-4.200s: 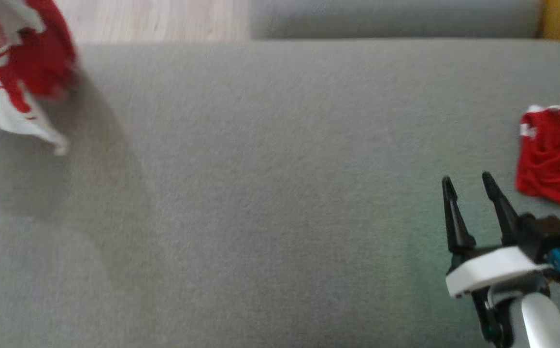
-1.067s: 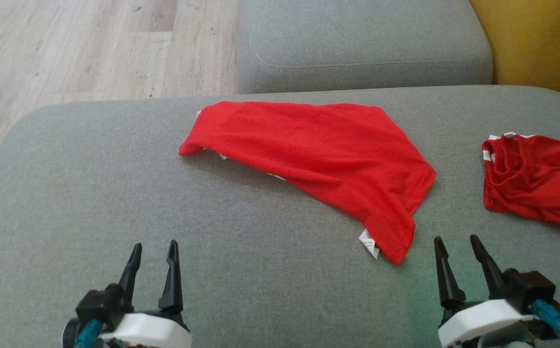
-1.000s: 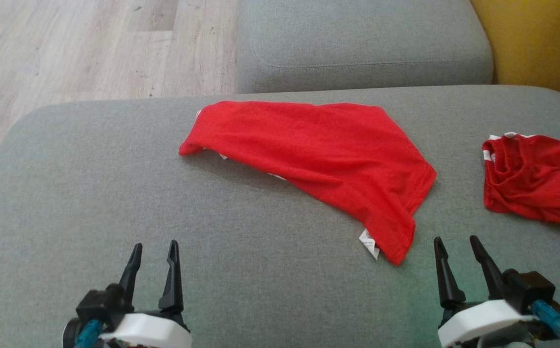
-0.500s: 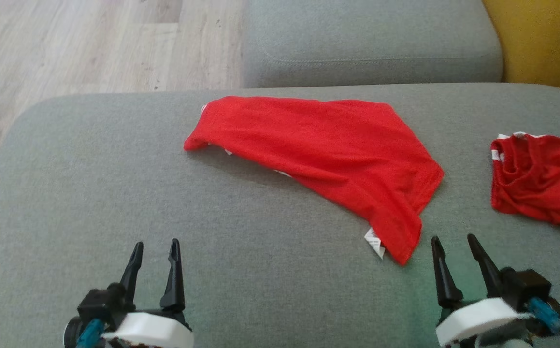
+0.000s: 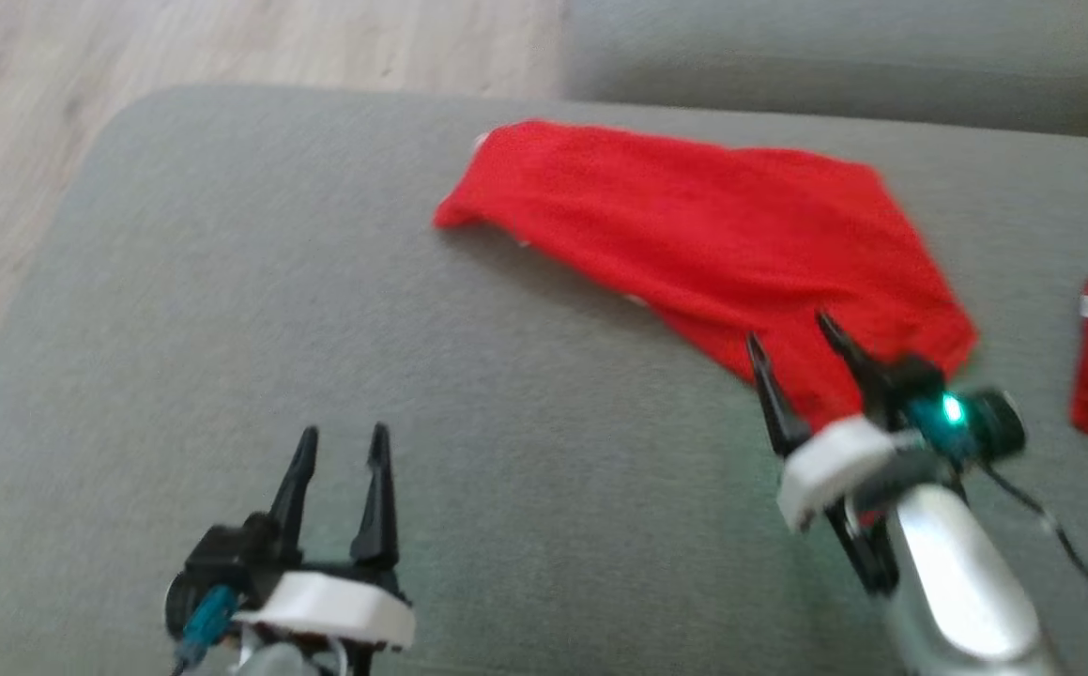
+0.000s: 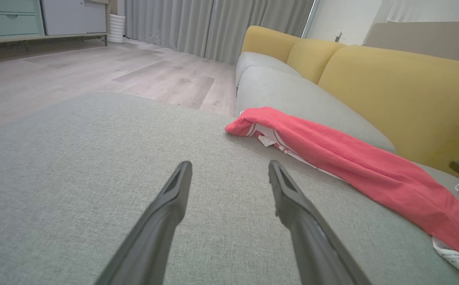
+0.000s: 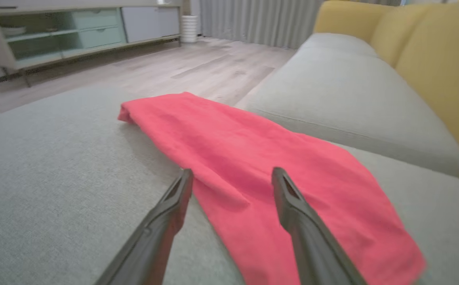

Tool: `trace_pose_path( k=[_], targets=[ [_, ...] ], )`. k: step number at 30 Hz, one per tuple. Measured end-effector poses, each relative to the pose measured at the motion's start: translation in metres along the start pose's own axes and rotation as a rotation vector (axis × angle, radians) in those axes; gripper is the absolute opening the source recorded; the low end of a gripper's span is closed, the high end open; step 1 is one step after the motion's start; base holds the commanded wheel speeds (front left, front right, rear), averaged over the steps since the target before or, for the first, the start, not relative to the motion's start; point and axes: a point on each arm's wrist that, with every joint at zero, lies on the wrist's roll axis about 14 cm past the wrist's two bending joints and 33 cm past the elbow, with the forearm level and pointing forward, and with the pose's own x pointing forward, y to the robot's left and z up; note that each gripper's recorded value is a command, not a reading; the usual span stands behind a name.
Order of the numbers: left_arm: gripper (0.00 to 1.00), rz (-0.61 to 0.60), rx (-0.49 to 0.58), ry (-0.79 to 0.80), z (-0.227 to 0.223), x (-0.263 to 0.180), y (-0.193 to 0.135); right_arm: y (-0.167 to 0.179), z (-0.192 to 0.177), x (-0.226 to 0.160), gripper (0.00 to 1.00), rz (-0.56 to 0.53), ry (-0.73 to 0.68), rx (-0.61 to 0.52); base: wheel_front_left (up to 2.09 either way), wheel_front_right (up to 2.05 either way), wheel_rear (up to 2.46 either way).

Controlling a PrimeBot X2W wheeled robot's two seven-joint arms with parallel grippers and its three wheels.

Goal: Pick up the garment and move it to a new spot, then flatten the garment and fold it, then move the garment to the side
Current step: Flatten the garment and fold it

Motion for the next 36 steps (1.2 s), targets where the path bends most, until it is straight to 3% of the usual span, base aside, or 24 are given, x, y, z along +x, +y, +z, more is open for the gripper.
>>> trace_pose_path(
  k=[10,17,18,19,20,21,30,36],
  targets=[
    [1.00,0.095,-0.037,-0.017,0.003,0.002,0.020,0.038,-0.026,0.086,1.00,0.213,0.172,-0.255,0.00,0.00,0.00],
    [1.00,0.165,-0.036,-0.010,-0.001,-0.001,0.038,0.067,-0.053,0.118,1.00,0.320,0.257,-0.313,0.00,0.00,0.00],
    [1.00,0.173,-0.036,-0.008,-0.002,-0.002,0.040,0.068,-0.054,0.121,0.88,0.326,0.258,-0.313,0.00,0.00,0.00],
    [1.00,0.178,-0.035,-0.006,-0.002,-0.002,0.042,0.069,-0.055,0.124,0.42,0.328,0.259,-0.314,0.00,0.00,0.00],
    [1.00,0.188,-0.035,-0.006,-0.002,-0.002,0.045,0.068,-0.055,0.126,0.28,0.327,0.253,-0.309,0.00,0.00,0.00],
    [1.00,0.192,-0.035,-0.006,-0.002,-0.002,0.046,0.066,-0.054,0.128,0.01,0.321,0.249,-0.304,0.00,0.00,0.00],
    [1.00,0.120,-0.016,0.001,-0.006,0.008,0.031,0.056,-0.032,0.118,0.00,0.289,0.138,-0.263,0.00,0.00,0.00],
    [1.00,0.055,-0.008,-0.007,-0.004,0.012,0.015,0.092,0.003,0.093,0.00,0.389,0.002,-0.227,0.00,0.00,0.00]
  ],
)
